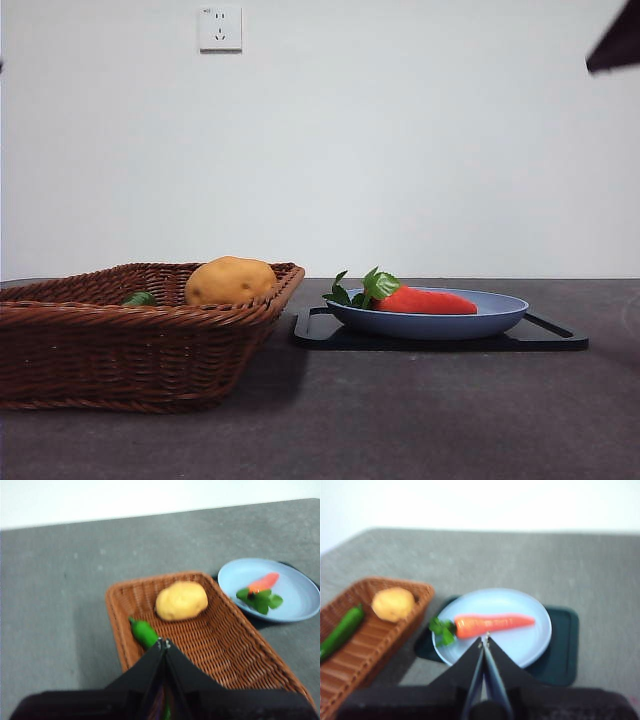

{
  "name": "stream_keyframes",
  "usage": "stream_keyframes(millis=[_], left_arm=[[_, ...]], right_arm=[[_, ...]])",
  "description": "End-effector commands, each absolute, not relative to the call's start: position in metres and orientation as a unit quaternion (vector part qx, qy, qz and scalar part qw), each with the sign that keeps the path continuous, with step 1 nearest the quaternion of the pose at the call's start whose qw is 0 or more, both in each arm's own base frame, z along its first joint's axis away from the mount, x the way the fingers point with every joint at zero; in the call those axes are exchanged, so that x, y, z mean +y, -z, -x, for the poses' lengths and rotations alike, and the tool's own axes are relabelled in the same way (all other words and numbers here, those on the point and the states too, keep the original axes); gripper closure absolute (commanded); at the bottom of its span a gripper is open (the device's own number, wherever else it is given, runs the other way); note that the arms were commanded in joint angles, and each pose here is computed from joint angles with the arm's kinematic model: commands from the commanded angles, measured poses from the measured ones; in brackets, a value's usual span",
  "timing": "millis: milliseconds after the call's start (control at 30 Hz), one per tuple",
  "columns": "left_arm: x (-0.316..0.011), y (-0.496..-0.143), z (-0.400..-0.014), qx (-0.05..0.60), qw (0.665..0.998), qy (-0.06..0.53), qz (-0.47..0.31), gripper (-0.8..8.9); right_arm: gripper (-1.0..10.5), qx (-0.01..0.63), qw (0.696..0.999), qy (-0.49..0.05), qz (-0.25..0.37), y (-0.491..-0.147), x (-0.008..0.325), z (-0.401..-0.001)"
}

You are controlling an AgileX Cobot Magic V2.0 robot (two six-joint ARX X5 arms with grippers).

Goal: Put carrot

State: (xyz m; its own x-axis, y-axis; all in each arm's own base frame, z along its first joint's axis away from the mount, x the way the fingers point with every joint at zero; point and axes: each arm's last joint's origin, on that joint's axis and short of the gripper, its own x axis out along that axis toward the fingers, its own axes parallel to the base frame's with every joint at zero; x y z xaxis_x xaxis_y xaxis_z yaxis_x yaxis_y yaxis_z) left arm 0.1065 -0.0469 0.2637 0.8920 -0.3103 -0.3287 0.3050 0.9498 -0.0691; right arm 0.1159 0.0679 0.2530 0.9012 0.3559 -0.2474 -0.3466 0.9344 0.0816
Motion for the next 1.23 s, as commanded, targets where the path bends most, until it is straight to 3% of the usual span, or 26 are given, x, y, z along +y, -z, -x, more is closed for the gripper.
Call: stream_keyframes(millis=[33, 533, 633, 767, 1033, 1233], left_arm=[[-0.047, -0.268, -0.105, 0.171, 0.972, 0.156, 0.032, 8.05], [-0.047, -0.269, -0.107, 0.165, 0.974, 0.154, 0.034, 8.05], [-0.033, -0.280, -0.085, 0.095, 0.984, 0.148, 0.026, 8.05], [-0.012, -0.287, -0.055, -0.001, 0.996, 0.081, 0.027, 8.05], [-0.003, -0.241, -0.071, 0.040, 0.999, -0.005, -0.004, 8.05], [-0.004, -0.193, -0.090, 0.074, 0.997, 0.022, -0.002, 8.05]], right_arm=[[9.4, 0.126, 0.977, -0.167, -0.036, -0.255, 0.068, -0.117], [9.4, 0.125, 0.978, -0.165, -0.036, -0.255, 0.068, -0.118], [9.4, 0.125, 0.978, -0.165, -0.036, -0.255, 0.068, -0.118], [9.4, 0.125, 0.978, -0.165, -0.036, -0.255, 0.068, -0.118], [9.4, 0.125, 0.978, -0.165, -0.036, -0.255, 0.068, -0.118], [9.4, 0.125, 0.978, -0.165, -0.036, -0.255, 0.068, -0.118]])
